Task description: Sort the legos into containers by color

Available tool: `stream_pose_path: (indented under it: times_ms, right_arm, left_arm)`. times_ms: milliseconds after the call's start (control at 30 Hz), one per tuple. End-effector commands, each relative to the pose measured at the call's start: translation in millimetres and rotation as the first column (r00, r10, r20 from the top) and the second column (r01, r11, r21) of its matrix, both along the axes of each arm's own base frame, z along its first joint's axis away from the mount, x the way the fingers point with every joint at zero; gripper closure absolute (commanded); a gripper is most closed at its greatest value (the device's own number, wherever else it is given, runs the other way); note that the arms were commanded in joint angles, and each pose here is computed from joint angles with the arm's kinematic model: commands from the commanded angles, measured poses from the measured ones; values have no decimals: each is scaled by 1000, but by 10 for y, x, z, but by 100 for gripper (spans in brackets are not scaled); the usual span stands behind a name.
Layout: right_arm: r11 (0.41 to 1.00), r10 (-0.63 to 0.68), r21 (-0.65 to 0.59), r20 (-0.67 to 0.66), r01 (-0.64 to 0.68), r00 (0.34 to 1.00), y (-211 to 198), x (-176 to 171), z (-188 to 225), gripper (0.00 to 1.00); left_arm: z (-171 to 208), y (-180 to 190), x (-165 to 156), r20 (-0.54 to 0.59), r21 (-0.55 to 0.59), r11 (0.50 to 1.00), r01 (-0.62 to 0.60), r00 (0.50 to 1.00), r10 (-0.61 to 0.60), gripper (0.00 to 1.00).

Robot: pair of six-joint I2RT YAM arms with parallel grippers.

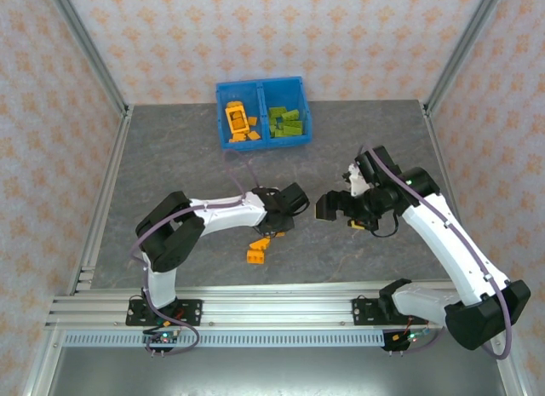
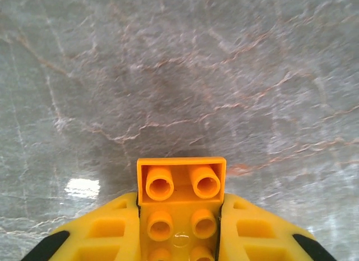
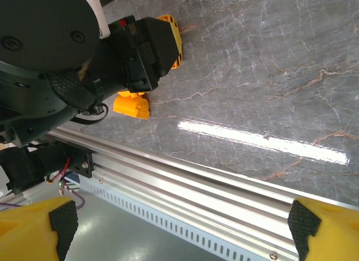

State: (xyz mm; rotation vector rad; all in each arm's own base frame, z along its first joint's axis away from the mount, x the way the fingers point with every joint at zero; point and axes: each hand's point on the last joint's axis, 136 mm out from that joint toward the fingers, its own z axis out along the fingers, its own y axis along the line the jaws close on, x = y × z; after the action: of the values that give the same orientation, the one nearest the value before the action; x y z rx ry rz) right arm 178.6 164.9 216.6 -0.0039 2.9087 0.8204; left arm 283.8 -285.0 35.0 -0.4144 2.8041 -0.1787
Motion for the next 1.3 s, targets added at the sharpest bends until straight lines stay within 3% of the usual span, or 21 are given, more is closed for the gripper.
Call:
stream_pose_path:
  times_ms: [0, 400, 667, 767, 900, 1033, 1267]
  right_arm:
    - [999, -24, 38, 51, 22, 998, 44, 48, 139, 2]
    - [969, -208, 167, 171, 180, 963, 111, 388, 345, 2]
    - [951, -250, 226, 170, 209, 953, 178, 475, 413, 2]
    - [956, -248, 206, 174, 211, 953, 143, 461, 414, 2]
    - [956, -254, 195, 173, 220, 952, 121, 455, 413, 2]
    - [954, -255, 207, 172, 218, 952, 140, 457, 474, 2]
    - [953, -256, 208, 175, 219, 951, 155, 487, 503, 2]
  left_arm:
    - [423, 213, 311, 104, 38, 999, -11, 995, 7, 79]
    - [1701, 1181, 1808, 365, 119, 990, -81, 930, 33, 82]
    - [1639, 1420, 2978, 445, 126, 985, -114, 895, 47, 82]
    - [1494, 1441, 3327, 461, 74, 990, -124, 884, 76, 81]
    - [1441, 1243, 3647, 523, -19, 1000, -18, 852, 26, 78]
    - [1455, 1287, 3750, 564, 22, 999, -23, 826, 7, 71]
    - [1713, 1369, 3699, 577, -23, 999, -33, 816, 40, 46]
